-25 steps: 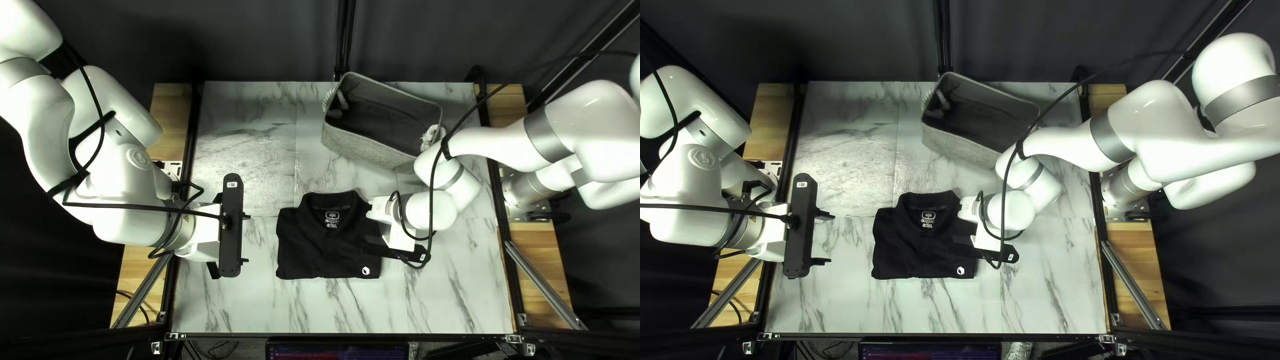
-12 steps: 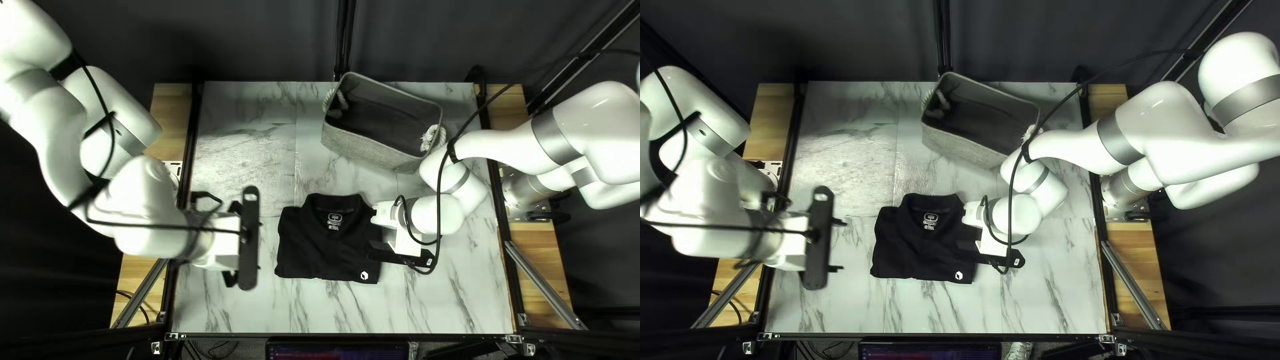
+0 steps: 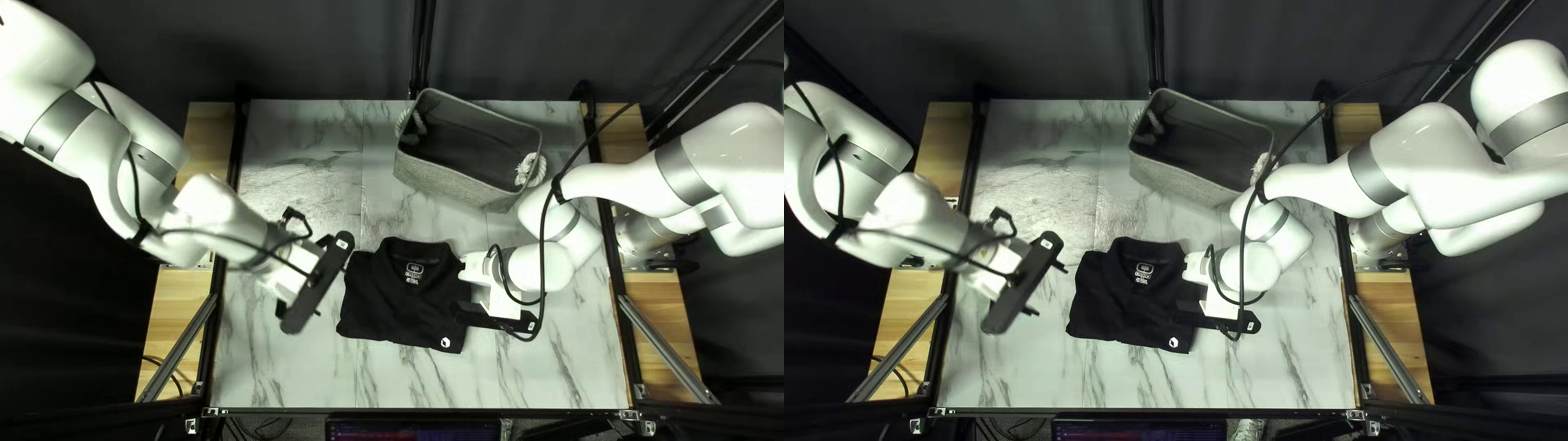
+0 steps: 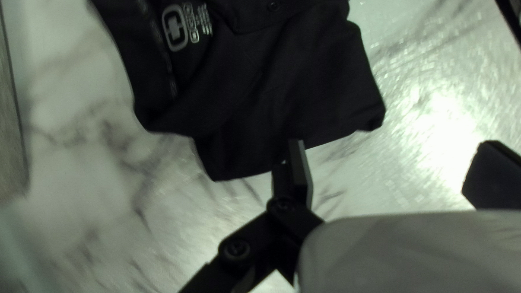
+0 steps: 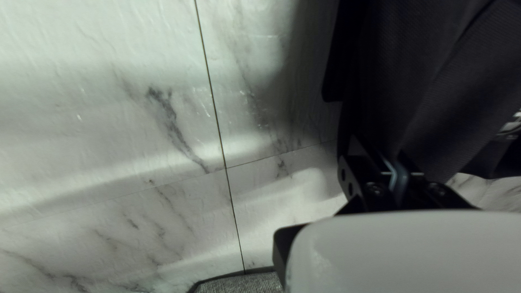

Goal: Pick up a folded sweatshirt and place it into a fabric basket

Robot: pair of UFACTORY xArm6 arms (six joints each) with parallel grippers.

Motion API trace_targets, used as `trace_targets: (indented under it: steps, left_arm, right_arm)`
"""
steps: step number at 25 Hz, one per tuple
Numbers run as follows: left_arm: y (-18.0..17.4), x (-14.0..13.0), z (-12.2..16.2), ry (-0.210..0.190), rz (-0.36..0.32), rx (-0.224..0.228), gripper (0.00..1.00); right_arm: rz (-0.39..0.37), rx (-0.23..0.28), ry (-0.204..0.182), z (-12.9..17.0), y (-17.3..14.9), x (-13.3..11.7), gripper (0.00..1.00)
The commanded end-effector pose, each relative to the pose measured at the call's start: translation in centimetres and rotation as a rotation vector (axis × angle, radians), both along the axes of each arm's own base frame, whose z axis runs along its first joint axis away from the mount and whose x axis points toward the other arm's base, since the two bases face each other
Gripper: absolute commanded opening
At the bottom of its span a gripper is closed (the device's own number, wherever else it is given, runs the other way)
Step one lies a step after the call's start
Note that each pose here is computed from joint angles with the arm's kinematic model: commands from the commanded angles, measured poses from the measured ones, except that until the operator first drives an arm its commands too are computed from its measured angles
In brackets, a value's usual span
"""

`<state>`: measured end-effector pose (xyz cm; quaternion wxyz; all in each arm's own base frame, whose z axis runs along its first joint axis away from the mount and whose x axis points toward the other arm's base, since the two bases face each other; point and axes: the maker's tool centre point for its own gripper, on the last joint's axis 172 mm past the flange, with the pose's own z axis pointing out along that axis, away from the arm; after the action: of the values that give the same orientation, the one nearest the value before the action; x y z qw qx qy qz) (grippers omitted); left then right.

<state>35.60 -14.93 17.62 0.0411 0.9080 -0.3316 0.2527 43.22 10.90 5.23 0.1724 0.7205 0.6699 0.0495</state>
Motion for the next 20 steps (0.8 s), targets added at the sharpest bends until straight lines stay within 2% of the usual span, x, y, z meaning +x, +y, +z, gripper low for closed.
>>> trace_targets:
  steps: [1,4,7,11,12,13,17,19,20]
  left_arm:
    - [2.7,-0.4,-0.4,-0.026,-0.035,-0.016,1.0]
    - [2.7,0.3,-0.4,-0.011,0.025,-0.024,1.0]
    - [1.2,1.1,0.2,0.007,0.137,-0.028,1.0]
    - [-0.2,2.4,-0.2,0.049,0.395,-0.061,1.0]
    - [-0.2,2.8,-0.5,0.061,0.44,-0.067,1.0]
    - [0.0,3.3,-0.8,0.082,0.521,-0.076,1.0]
    - [1.0,4.2,-0.9,0.14,0.677,-0.094,1.0]
    - [1.8,4.5,-0.9,0.187,0.776,-0.101,1.0]
    - [2.0,4.5,-0.9,0.2,0.804,-0.101,1.0]
  right_arm:
    - [0.001,0.006,0.001,-0.3,0.0,0.0,0.0]
    - [0.001,0.008,0.001,-0.3,0.1,-0.1,0.0]
    - [0.001,0.01,0.001,-0.4,0.0,-0.2,0.0]
    - [0.001,0.012,0.0,-0.3,-0.1,-0.3,0.0]
    - [0.001,0.011,0.0,-0.3,0.0,-0.4,0.0]
    - [0.001,0.01,0.0,-0.3,0.0,-0.4,0.0]
    - [0.002,0.009,0.0,-0.4,0.1,-0.3,0.0]
    - [0.002,0.01,0.0,-0.4,0.1,-0.3,0.0]
    - [0.002,0.01,0.0,-0.4,0.1,-0.3,0.0]
